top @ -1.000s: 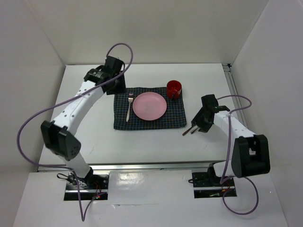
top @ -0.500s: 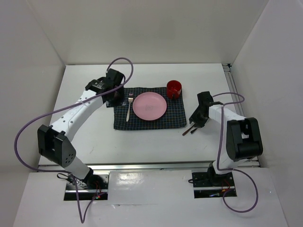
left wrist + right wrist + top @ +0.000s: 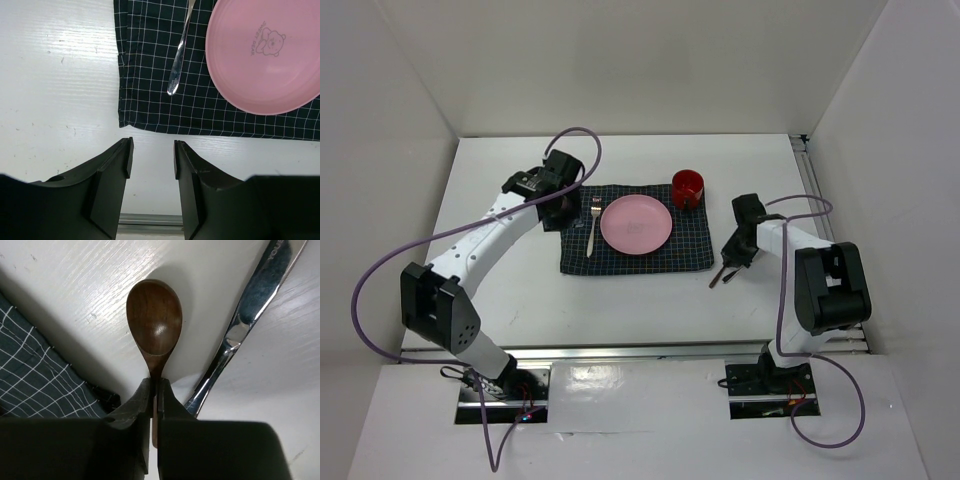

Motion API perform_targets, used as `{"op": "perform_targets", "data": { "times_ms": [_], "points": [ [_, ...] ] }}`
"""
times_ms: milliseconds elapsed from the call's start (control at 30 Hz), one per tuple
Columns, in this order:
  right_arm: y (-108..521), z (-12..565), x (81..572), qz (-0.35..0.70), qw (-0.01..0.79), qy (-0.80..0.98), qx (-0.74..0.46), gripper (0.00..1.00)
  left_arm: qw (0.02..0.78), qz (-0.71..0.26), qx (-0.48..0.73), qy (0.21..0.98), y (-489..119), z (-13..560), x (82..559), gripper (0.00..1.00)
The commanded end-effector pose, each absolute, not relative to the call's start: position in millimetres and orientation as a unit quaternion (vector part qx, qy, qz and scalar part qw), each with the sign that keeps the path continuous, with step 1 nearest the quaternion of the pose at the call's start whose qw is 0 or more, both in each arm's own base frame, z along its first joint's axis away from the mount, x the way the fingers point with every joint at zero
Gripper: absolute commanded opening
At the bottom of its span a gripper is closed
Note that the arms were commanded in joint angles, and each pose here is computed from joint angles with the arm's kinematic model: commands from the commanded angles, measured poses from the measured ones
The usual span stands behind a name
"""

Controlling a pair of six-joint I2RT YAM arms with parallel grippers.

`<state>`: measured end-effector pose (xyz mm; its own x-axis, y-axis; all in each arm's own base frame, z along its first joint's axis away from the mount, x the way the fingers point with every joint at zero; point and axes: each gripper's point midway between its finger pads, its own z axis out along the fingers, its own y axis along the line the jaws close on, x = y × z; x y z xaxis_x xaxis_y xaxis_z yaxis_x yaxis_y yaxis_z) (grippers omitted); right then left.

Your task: Set the dinner table for one person

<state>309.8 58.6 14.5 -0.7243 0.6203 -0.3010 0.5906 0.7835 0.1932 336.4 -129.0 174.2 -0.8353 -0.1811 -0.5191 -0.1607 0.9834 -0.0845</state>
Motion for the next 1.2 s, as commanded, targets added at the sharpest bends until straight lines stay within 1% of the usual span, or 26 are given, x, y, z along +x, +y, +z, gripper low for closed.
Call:
{"op": "perform_targets", "data": {
  "times_ms": [0,33,133,267,300,333,367,500,533,633,700,733,1167],
  "points": [
    [50.1,31.3,319.9,0.014,0.210,0.921,0.328,0.03,0.303,-0.030,-0.101,0.947,-128.6,196.7,338.6,0.55],
    [50.9,46.2,324.8,0.014,0.227,0.921,0.317,0.00,0.311,-0.035,-0.102,0.944,-129.0,203.7,339.6,0.55],
    [50.9,75.9,335.9,0.006,0.260,0.923,0.285,0.00,0.320,-0.040,-0.103,0.941,-129.0,213.4,339.4,0.55],
    [80.6,102.0,349.3,0.034,0.275,0.943,0.184,0.00,0.332,-0.047,-0.104,0.936,-128.6,224.2,338.7,0.55],
    [83.8,103.3,351.1,0.037,0.268,0.949,0.165,0.00,0.336,-0.049,-0.105,0.935,-128.2,227.3,337.8,0.55],
    [92.1,96.6,352.3,0.039,0.254,0.956,0.145,0.00,0.336,-0.049,-0.105,0.935,-128.2,227.3,337.8,0.55],
    [102.6,102.9,360.2,0.051,0.259,0.956,0.128,0.00,0.336,-0.049,-0.105,0.935,-128.2,227.3,337.8,0.55],
    [130.0,95.1,372.9,0.085,0.236,0.965,0.075,0.00,0.339,-0.046,-0.106,0.934,-125.3,232.3,335.1,0.55],
    [134.2,89.6,380.1,0.088,0.230,0.967,0.063,0.00,0.335,-0.044,-0.106,0.935,-124.4,231.1,333.3,0.55],
    [146.8,70.2,379.7,0.087,0.198,0.976,0.031,0.00,0.339,-0.035,-0.109,0.934,-120.9,231.5,334.5,0.55],
    [156.7,66.5,382.3,0.082,0.194,0.977,0.015,0.00,0.336,-0.032,-0.108,0.935,-120.0,230.4,332.7,0.55],
    [157.2,54.3,377.3,0.071,0.177,0.982,0.012,0.00,0.336,-0.032,-0.108,0.935,-120.0,230.4,332.6,0.55],
    [172.2,39.5,385.2,0.077,0.172,0.982,0.000,0.00,0.326,-0.023,-0.113,0.939,-117.1,220.2,329.2,0.55]
  ]
}}
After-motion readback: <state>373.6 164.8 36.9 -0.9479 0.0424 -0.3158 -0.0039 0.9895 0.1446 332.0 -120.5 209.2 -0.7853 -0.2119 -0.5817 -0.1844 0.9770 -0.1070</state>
